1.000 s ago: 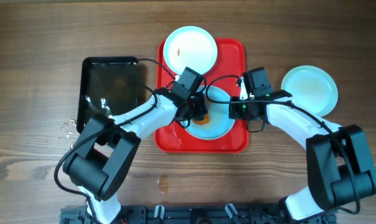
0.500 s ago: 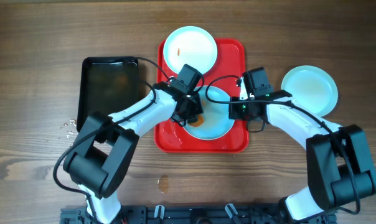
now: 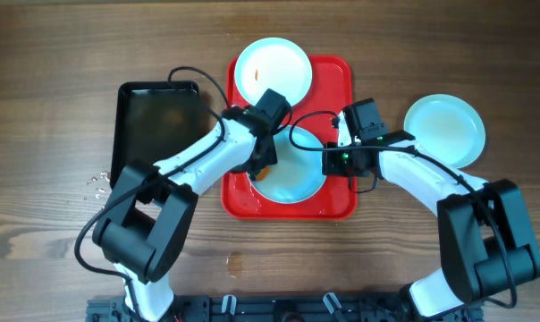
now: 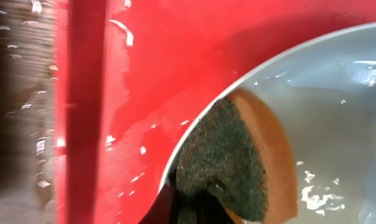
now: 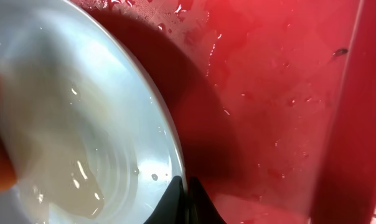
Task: Clean dirty plates on tray and stack at the side
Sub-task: 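Scrub the held white plate with the sponge in the left gripper, then put the sponge back into the black water tray with the left gripper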
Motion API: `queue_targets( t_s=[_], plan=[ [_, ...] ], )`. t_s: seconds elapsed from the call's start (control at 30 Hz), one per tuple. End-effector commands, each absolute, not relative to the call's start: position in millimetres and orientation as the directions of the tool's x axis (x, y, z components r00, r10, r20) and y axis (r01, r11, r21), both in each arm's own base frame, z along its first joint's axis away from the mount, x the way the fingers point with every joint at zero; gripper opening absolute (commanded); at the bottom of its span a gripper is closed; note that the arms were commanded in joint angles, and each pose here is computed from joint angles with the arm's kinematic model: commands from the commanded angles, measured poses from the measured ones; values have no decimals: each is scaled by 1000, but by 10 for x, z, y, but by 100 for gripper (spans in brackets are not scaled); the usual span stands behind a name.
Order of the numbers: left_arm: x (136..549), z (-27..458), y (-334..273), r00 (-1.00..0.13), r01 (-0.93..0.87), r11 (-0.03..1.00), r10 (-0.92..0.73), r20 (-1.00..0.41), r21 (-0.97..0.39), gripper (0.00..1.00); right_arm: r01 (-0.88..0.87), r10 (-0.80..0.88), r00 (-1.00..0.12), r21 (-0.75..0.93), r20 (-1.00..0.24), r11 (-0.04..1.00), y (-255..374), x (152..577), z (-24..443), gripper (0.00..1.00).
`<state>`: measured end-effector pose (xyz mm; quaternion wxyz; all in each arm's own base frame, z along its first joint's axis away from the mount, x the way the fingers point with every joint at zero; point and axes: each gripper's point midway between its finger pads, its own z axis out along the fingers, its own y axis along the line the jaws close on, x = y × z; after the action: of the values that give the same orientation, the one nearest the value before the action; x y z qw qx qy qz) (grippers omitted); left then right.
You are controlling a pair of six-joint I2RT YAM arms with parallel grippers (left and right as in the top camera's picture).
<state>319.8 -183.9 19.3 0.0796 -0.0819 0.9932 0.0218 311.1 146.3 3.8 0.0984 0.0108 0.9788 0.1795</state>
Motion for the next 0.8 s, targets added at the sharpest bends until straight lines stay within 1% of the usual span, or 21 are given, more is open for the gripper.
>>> queue_targets(
  t_s=[0.0, 0.2, 0.33, 0.4, 0.47, 0.6, 0.67, 0.7, 0.73, 0.77],
  plan=[
    [3396, 383, -1397, -951, -227, 955, -176, -254, 188, 4, 66, 112, -979, 258, -170, 964, 1211, 3097, -80, 4],
    [3432, 803, -1164, -923, -298, 945, -249, -293, 135, 4, 67, 112, -980, 257, -167, 964, 1208, 3089, -82, 4],
    [3419, 1089, -901, -893, -363, 926, -315, -323, 101, 4, 43, 90, -980, 251, -177, 967, 1207, 3098, -81, 5],
    [3407, 1231, -713, -877, -393, 915, -343, -337, 91, 4, 1, 50, -980, 246, -195, 969, 1211, 3116, -76, 6],
    [3412, 1353, -503, -871, -398, 913, -345, -351, 90, 4, -46, 5, -978, 240, -207, 970, 1219, 3118, -74, 12],
    [3423, 1373, -146, -874, -405, 906, -344, -343, 122, 4, -92, -41, -976, 234, -216, 968, 1225, 3113, -73, 15],
    [3408, 1301, -8, -871, -423, 896, -362, -333, 134, 4, -94, -41, -975, 234, -219, 968, 1227, 3120, -71, 11],
    [3394, 1215, 69, -873, -426, 894, -367, -322, 136, 4, -91, -39, -975, 235, -218, 968, 1227, 3120, -71, 4],
    [3385, 1157, 104, -873, -428, 894, -371, -317, 134, 4, -92, -40, -975, 235, -218, 968, 1227, 3122, -69, 4],
    [3365, 995, 150, -879, -418, 900, -369, -302, 120, 4, -86, -38, -975, 215, -218, 973, 1194, 3135, -24, 4]
  ],
)
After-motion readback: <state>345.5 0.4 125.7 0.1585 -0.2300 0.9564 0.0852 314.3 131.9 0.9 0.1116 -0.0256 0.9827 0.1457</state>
